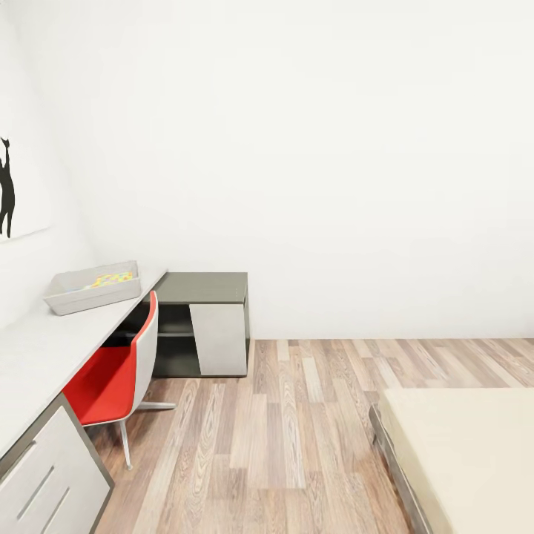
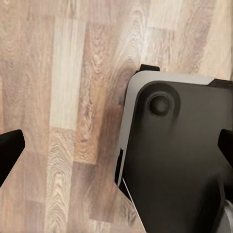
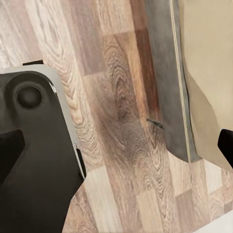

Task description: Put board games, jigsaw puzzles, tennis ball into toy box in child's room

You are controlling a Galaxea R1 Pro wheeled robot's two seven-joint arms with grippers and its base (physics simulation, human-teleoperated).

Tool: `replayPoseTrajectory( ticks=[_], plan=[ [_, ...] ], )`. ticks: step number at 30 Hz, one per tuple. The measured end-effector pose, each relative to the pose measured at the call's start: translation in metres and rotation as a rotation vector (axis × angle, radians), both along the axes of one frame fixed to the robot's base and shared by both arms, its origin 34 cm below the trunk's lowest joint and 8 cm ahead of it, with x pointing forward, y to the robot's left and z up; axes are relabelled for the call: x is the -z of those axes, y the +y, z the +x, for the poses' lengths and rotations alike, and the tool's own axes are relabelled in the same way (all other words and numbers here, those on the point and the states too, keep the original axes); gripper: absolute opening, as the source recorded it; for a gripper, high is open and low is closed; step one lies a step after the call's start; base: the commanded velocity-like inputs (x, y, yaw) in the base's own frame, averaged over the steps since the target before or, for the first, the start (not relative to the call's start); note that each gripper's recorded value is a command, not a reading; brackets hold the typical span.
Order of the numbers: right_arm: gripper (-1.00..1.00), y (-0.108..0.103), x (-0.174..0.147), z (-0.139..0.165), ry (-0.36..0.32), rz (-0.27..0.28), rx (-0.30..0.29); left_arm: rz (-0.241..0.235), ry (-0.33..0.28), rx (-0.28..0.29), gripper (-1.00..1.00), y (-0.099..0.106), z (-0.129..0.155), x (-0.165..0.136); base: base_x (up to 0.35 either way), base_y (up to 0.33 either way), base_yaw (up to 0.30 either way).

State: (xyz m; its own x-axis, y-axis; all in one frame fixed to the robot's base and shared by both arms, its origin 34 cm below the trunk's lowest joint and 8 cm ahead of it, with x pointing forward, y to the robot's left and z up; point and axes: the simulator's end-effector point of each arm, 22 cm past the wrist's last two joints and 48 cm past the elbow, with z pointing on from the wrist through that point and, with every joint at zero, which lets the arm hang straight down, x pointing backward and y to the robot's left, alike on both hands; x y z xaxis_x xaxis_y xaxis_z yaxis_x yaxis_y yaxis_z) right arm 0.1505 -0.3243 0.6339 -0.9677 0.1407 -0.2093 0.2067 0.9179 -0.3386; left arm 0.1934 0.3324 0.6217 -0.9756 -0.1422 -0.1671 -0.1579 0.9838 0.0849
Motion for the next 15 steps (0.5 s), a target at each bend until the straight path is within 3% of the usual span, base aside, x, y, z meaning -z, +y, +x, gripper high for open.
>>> replayPoseTrajectory(
  ticks=[2, 8, 11, 15],
  plan=[
    [1.00, 0.006, 0.002, 0.009, -0.045, 0.046, -0.014, -0.001, 0.000, 0.000, 1.00, -0.001, -0.002, 0.000, 0.000, 0.000, 0.000],
    [1.00, 0.029, 0.007, 0.021, -0.093, 0.186, -0.052, -0.002, 0.019, 0.017, 1.00, -0.003, -0.017, 0.001, 0.000, 0.000, 0.000],
    [1.00, 0.035, 0.008, 0.022, -0.096, 0.209, -0.051, -0.003, 0.022, 0.024, 1.00, -0.003, -0.018, 0.001, 0.000, 0.000, 0.000],
    [1.00, 0.032, 0.008, 0.020, -0.091, 0.201, -0.043, -0.004, 0.024, 0.021, 1.00, -0.004, -0.019, 0.001, 0.000, 0.000, 0.000]
  ],
)
